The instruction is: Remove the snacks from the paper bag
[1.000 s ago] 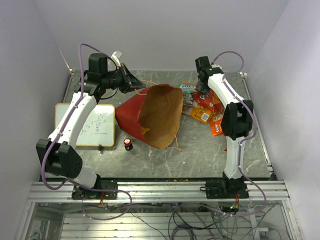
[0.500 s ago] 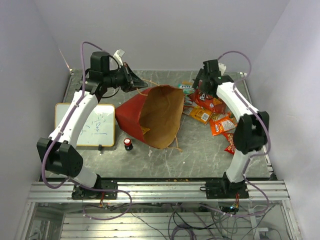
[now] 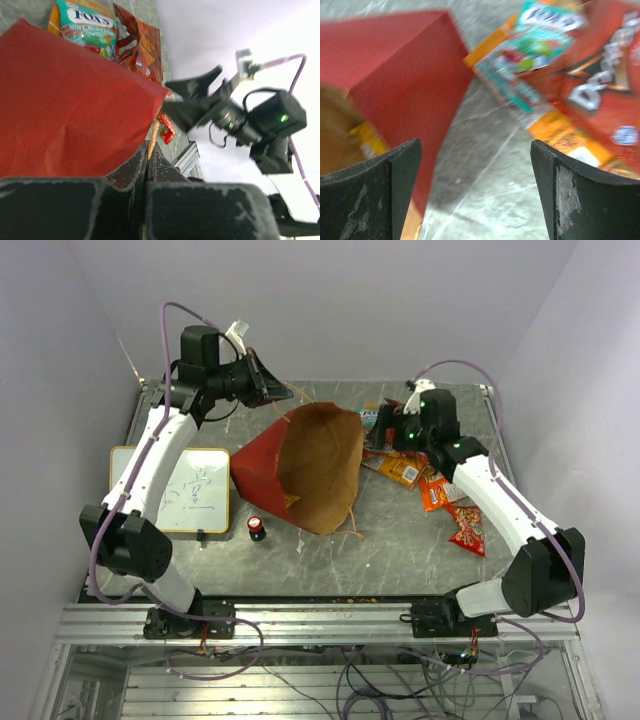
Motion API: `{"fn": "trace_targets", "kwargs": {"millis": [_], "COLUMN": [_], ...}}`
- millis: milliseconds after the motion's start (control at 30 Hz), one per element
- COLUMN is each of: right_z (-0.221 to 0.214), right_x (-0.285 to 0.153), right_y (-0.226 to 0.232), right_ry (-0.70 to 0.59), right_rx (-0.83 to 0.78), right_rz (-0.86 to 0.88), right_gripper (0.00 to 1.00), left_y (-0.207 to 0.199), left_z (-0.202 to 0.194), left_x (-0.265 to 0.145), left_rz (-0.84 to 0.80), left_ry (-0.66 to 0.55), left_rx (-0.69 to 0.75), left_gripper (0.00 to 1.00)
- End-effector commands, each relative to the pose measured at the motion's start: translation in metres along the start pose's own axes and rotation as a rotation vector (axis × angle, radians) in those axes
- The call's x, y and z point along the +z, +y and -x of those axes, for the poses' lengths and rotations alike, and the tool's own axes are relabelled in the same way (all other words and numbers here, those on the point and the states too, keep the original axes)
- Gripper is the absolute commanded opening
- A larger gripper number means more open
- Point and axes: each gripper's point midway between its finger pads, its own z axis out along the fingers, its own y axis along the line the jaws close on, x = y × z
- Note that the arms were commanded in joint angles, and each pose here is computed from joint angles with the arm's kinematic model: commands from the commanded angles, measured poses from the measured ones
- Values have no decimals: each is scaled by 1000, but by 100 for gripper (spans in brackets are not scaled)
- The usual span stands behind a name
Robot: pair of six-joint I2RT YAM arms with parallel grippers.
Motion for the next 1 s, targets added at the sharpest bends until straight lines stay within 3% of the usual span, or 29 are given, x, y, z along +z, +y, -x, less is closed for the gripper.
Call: {"fn": "trace_targets", "kwargs": {"millis": [0, 233, 367, 633, 800, 967], "right_z": [-30, -91, -100, -98, -92, -72], "right_x": [-10, 9, 14, 15, 9, -11], "right_y": [74, 111, 117, 104, 89, 74], "right_ry": [22, 170, 181, 151, 119, 49], "right_rx": [1, 124, 166, 184, 135, -46], "right_rz": [269, 210, 202, 118, 50, 23], "right_gripper": [89, 83, 77, 76, 77, 79], "left_y": [4, -26, -49, -76, -57, -24], "left_z": [25, 51, 50, 45, 19, -24], "left_x": [0, 5, 13, 6, -4, -8], "left_rz": [102, 21, -33, -100, -55, -38], "left_ry": [-47, -112, -104, -100, -46, -5], "left_rx": [102, 219, 273, 374, 392, 280], "left_gripper": [7, 7, 7, 7, 7, 7]}}
